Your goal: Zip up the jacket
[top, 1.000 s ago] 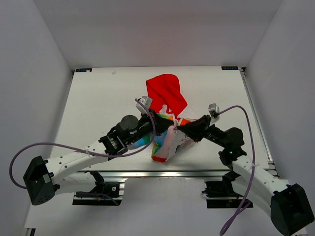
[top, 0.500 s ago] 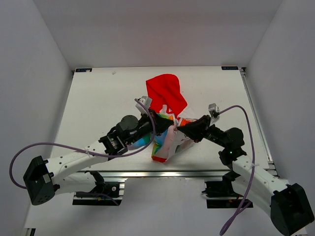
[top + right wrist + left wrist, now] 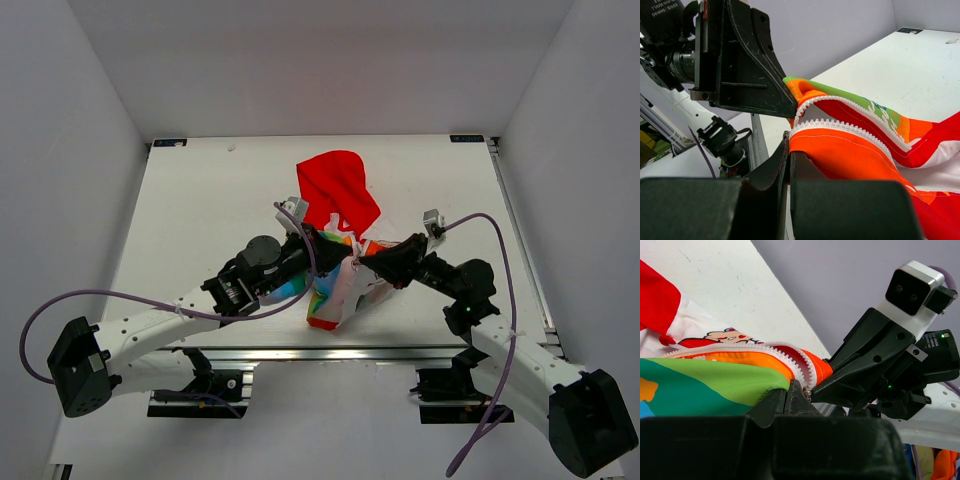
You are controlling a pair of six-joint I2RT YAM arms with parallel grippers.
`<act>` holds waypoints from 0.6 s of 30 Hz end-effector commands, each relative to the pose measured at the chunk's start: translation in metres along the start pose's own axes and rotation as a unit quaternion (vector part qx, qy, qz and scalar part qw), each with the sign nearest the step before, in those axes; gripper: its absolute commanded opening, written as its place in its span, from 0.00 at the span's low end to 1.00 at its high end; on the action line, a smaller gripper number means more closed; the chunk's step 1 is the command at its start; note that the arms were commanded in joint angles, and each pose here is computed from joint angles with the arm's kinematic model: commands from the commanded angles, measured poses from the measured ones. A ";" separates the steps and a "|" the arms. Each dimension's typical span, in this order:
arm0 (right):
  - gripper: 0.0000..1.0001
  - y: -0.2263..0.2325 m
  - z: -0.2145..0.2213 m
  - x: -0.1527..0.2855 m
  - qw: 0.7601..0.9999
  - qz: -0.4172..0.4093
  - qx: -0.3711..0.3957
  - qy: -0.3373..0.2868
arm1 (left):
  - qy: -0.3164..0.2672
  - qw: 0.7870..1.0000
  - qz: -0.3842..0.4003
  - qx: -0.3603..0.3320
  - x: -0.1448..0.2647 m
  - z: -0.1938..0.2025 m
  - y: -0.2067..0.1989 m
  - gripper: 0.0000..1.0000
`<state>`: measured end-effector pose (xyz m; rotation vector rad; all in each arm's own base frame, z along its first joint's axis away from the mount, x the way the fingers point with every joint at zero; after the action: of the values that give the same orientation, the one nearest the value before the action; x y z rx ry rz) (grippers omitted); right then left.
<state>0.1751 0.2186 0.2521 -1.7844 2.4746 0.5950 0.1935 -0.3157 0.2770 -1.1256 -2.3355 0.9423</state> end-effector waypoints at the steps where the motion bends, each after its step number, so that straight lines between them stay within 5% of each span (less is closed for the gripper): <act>1: 0.00 0.005 -0.016 -0.002 0.999 -0.011 0.025 -0.031 | -0.017 1.000 0.018 -0.001 0.006 -0.009 -0.008 0.00; 18: 0.00 0.005 -0.023 -0.004 0.999 -0.009 0.019 -0.041 | -0.011 1.000 0.025 -0.005 0.005 -0.006 -0.009 0.00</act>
<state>0.1754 0.2185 0.2533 -1.7789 2.4761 0.6139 0.1934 -0.3158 0.2771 -1.1297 -2.3366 0.9448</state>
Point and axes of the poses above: each gripper's point midway between its finger pads, its own x axis back along the fingers, its own y axis along the line the jaws close on, z = x × y, the point moved 3 cm from there along x, back along the fingers, and after that the axes turned 6 degrees about x, right-handed, at the moved point
